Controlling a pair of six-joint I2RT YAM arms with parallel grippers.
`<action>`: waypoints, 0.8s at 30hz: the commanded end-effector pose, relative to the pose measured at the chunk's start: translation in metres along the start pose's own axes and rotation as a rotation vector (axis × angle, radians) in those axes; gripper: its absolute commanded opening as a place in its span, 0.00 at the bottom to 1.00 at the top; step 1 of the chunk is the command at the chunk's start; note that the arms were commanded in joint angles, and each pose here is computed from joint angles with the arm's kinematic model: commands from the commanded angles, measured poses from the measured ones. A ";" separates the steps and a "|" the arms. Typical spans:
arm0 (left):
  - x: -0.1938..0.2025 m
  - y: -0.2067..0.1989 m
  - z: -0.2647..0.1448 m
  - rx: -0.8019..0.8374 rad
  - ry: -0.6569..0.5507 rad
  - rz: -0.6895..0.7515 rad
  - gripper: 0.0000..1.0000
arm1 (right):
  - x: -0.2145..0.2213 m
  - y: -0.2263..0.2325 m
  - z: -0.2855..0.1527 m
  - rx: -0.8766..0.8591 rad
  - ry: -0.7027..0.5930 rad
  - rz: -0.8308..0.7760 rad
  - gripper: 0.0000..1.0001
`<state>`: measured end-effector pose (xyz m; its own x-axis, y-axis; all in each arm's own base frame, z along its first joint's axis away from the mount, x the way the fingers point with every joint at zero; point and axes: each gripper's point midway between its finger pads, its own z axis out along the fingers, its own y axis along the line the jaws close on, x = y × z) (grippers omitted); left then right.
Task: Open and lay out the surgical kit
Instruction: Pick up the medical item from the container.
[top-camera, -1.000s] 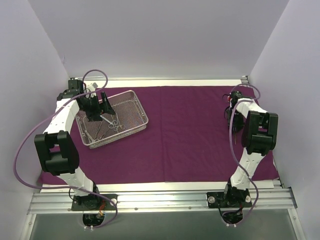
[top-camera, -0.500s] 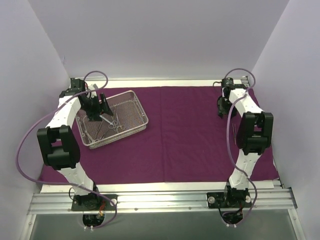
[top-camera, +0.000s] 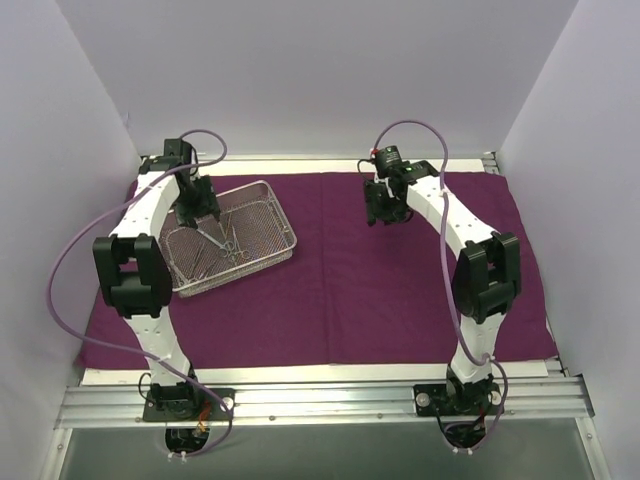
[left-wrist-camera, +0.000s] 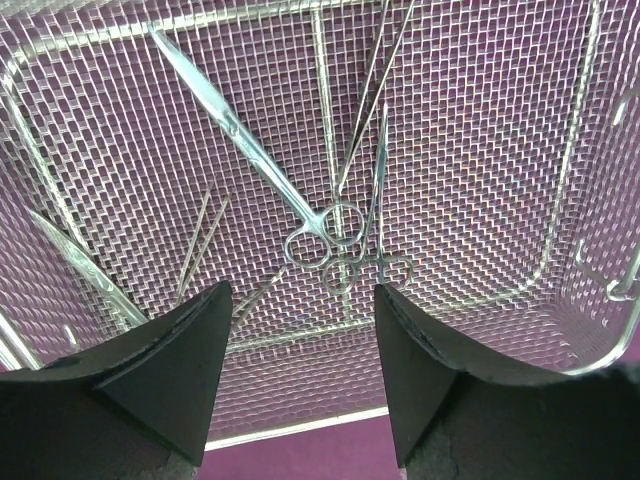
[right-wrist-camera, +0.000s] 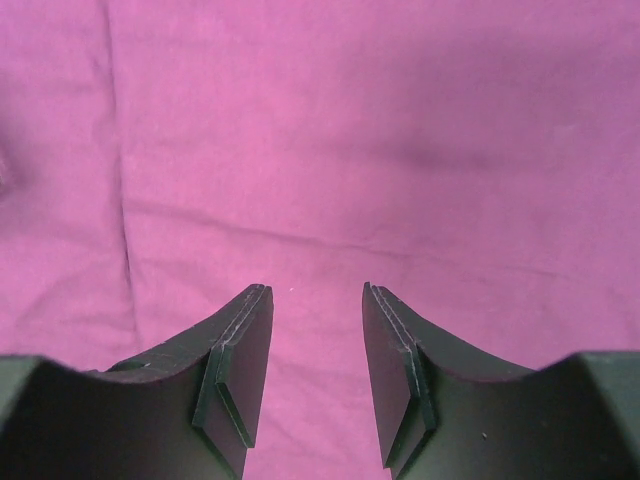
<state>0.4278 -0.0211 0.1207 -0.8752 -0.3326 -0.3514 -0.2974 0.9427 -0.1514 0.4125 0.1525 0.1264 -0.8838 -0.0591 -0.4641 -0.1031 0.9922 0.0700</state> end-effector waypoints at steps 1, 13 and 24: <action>-0.028 -0.015 0.010 -0.035 -0.069 0.092 0.68 | 0.006 -0.005 -0.004 0.004 0.016 0.009 0.41; -0.046 -0.032 0.066 -0.013 -0.042 0.164 0.54 | -0.002 -0.009 -0.017 0.011 -0.010 -0.016 0.41; -0.042 -0.039 0.095 -0.037 -0.027 0.179 0.50 | 0.003 -0.016 -0.017 0.008 0.001 -0.006 0.41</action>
<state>0.4919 -0.0475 0.0456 -0.9291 -0.1666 -0.3303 -0.1566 0.9860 -0.0570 0.4107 0.1438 0.1207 -0.8929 -0.0642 -0.4456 -0.1043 0.9923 0.0661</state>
